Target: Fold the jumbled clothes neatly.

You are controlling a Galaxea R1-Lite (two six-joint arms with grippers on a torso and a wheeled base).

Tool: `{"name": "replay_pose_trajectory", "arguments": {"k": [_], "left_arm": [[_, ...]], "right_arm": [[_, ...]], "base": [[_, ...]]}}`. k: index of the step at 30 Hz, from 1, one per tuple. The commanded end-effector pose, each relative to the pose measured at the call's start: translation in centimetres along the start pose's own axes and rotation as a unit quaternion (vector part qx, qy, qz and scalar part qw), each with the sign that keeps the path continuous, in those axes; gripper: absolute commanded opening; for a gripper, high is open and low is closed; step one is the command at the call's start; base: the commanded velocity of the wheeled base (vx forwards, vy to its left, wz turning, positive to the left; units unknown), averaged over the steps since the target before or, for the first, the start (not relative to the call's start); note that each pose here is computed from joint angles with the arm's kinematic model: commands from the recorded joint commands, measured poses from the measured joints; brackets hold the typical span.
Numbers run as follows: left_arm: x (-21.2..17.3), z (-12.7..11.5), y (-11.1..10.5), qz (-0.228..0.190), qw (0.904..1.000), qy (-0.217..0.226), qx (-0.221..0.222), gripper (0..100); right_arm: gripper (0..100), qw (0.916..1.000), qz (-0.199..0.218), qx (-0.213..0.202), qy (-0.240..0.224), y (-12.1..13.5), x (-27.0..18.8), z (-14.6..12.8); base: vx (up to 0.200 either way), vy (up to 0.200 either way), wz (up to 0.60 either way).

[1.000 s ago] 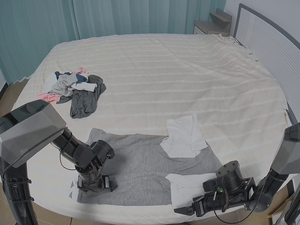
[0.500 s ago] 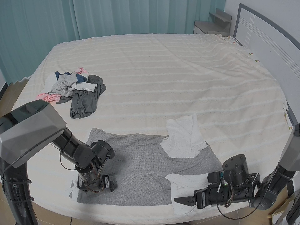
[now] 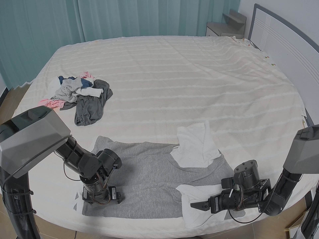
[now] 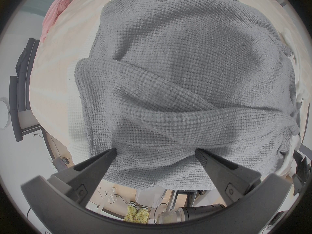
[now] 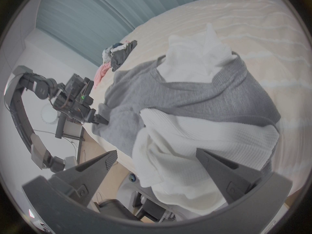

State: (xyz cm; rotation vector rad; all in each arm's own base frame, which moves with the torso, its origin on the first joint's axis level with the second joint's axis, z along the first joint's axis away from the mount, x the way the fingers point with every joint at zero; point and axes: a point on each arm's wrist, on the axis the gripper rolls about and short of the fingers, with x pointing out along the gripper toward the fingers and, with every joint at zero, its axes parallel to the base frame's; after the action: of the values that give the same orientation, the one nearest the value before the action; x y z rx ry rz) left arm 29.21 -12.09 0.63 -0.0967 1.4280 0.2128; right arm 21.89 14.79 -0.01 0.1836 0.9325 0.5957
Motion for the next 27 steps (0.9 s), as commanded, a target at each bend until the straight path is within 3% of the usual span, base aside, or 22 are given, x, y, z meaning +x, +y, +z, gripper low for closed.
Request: {"name": "replay_pose_trajectory", "arguments": {"k": [1,7,13,23,27], "left_arm": [[0.0,0.0,0.0,0.000,1.0000,0.000,0.000,100],[0.0,0.0,0.0,0.000,1.0000,-0.001,0.000,100],[0.0,0.0,0.0,0.003,1.0000,-0.002,0.000,100],[0.2,0.0,0.0,0.008,1.0000,-0.003,0.000,100],[0.2,0.0,0.0,0.008,1.0000,-0.002,0.000,100]], "right_arm": [[100,0.9998,-0.006,-0.002,0.019,-0.3,0.1,-0.9],[100,0.9994,0.002,-0.027,0.024,0.4,-1.7,-1.7],[100,0.9962,0.022,-0.048,0.069,1.8,-2.5,-4.2],[100,0.9902,0.024,-0.061,0.124,2.2,-1.4,-6.2],[100,0.9902,0.021,-0.058,0.125,2.0,-1.3,-6.3]], "base": [[0.000,0.000,0.00],[0.000,0.000,0.00],[0.000,0.000,0.00],[0.000,0.000,0.00],[0.000,0.000,0.00]]}}
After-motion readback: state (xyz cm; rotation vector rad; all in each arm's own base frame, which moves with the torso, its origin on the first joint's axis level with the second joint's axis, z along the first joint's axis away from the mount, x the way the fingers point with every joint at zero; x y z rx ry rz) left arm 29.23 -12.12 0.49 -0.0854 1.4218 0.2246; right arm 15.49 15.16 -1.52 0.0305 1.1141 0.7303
